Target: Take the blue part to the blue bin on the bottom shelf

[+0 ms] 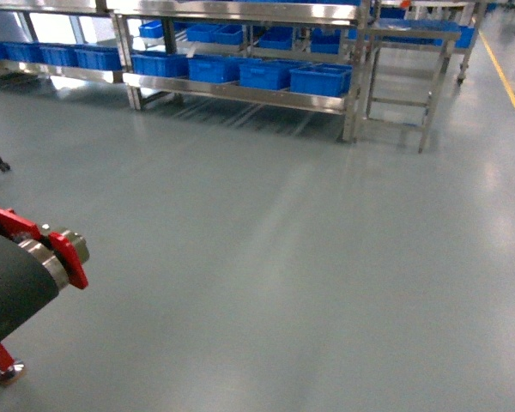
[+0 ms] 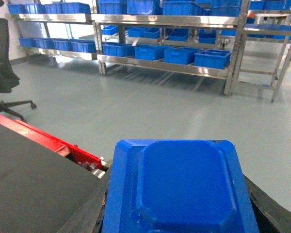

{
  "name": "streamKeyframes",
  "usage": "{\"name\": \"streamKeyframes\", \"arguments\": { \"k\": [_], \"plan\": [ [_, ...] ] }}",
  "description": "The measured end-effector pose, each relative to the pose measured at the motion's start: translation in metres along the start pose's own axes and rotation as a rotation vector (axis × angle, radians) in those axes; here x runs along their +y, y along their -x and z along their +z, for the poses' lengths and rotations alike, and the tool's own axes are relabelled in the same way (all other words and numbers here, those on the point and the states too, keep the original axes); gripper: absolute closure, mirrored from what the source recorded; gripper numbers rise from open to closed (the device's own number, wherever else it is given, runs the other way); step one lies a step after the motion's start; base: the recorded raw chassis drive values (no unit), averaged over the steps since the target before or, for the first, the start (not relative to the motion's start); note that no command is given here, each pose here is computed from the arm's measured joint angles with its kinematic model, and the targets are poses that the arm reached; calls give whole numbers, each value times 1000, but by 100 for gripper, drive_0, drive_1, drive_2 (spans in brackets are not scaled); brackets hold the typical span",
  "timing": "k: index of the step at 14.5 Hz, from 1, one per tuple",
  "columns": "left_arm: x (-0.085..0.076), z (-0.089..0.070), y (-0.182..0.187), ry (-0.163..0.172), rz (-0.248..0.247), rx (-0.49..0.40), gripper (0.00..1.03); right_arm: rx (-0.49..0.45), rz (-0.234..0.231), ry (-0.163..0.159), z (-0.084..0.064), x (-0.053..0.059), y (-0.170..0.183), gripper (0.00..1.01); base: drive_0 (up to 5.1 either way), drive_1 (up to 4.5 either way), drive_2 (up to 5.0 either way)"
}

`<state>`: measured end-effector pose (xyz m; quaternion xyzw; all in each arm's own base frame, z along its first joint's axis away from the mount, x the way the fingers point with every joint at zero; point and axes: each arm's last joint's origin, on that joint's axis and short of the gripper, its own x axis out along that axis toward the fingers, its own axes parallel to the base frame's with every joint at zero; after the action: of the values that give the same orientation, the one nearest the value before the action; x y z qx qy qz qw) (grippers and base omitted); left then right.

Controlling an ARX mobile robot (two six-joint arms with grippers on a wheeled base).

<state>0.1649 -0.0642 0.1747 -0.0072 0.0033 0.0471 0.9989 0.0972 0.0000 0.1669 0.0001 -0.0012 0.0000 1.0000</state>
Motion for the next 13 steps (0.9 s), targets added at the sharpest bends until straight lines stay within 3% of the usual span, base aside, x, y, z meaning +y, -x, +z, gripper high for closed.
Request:
{"name": "streamKeyframes", "arguments": {
  "k": [13],
  "plan": [
    [0,0,0,0,0,0,58,0,0,0,0,0,0,3,-162,-162,-162]
  ]
}}
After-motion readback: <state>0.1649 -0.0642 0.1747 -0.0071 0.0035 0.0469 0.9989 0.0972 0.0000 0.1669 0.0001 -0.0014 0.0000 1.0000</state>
